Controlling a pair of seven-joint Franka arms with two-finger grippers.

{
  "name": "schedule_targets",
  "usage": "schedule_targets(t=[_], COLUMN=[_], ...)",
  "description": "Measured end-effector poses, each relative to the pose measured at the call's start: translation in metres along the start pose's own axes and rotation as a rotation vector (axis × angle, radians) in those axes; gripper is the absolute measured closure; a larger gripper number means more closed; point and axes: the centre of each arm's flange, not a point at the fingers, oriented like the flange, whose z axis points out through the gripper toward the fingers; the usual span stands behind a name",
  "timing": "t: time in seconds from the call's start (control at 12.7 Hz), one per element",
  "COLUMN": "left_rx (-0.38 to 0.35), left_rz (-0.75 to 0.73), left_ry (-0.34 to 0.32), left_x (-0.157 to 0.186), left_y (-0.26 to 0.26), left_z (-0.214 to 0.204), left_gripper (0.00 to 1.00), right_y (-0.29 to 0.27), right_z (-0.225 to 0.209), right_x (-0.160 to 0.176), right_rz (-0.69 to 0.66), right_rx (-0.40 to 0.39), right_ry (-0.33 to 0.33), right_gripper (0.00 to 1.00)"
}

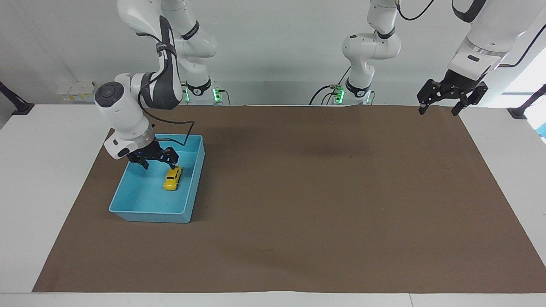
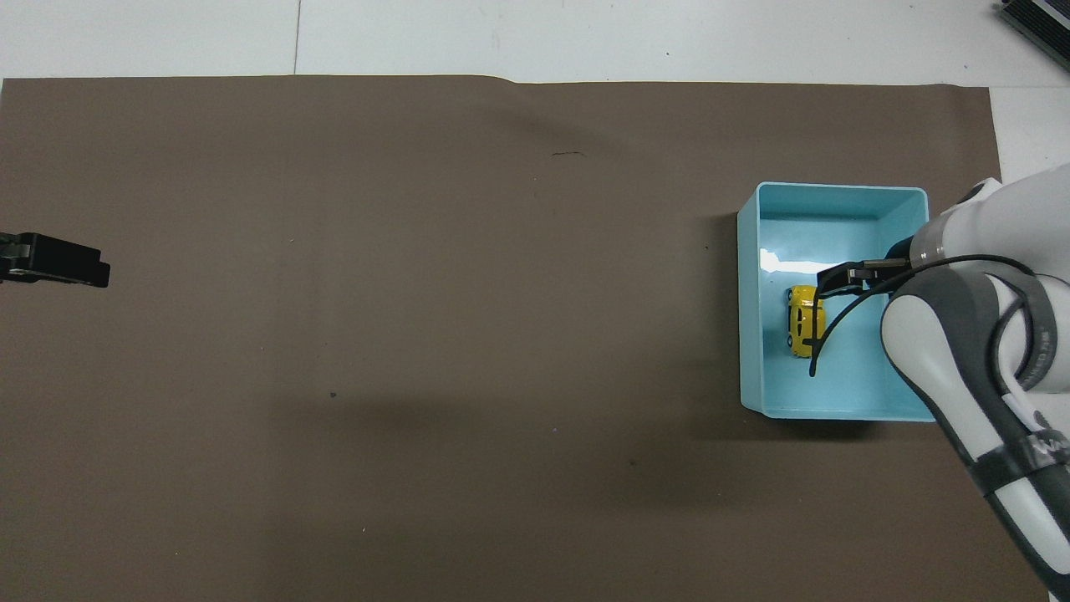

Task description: Wind up and store yellow beetle car

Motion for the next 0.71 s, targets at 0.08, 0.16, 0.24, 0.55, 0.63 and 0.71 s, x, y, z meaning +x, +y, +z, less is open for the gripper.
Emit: schedule_targets(t=[0.08,0.16,0.24,0.55,0.63,0.71], left_rx=[0.000,0.000,0.000,0.000,0.000,0.000], left_rz=[0.000,0.000,0.000,0.000,0.000,0.000], left_ry=[0.000,0.000,0.000,0.000,0.000,0.000], left_x=[0.000,0.000,0.000,0.000,0.000,0.000], left_y=[0.000,0.000,0.000,0.000,0.000,0.000], left_z=[0.000,0.000,0.000,0.000,0.000,0.000], left_gripper=[0.00,0.00,0.00,0.00,0.00,0.00], right_y=[0.000,0.000,0.000,-0.005,-0.006,-0.006], right_z=[-0.011,-0.021,-0.033,-0.088,-0.096,-0.102], right_x=[0.001,0.002,0.002,-0.007,-0.011,-0.015], right_rz=[0.001,0.001,0.005,0.035,0.039,0.044], right_rx=[0.000,0.000,-0.001,-0.007,-0.009,-0.010], right_ry=[-0.011,-0.018,-0.024,-0.022,-0.023,-0.025], right_gripper=[0.00,0.00,0.00,0.00,0.00,0.00])
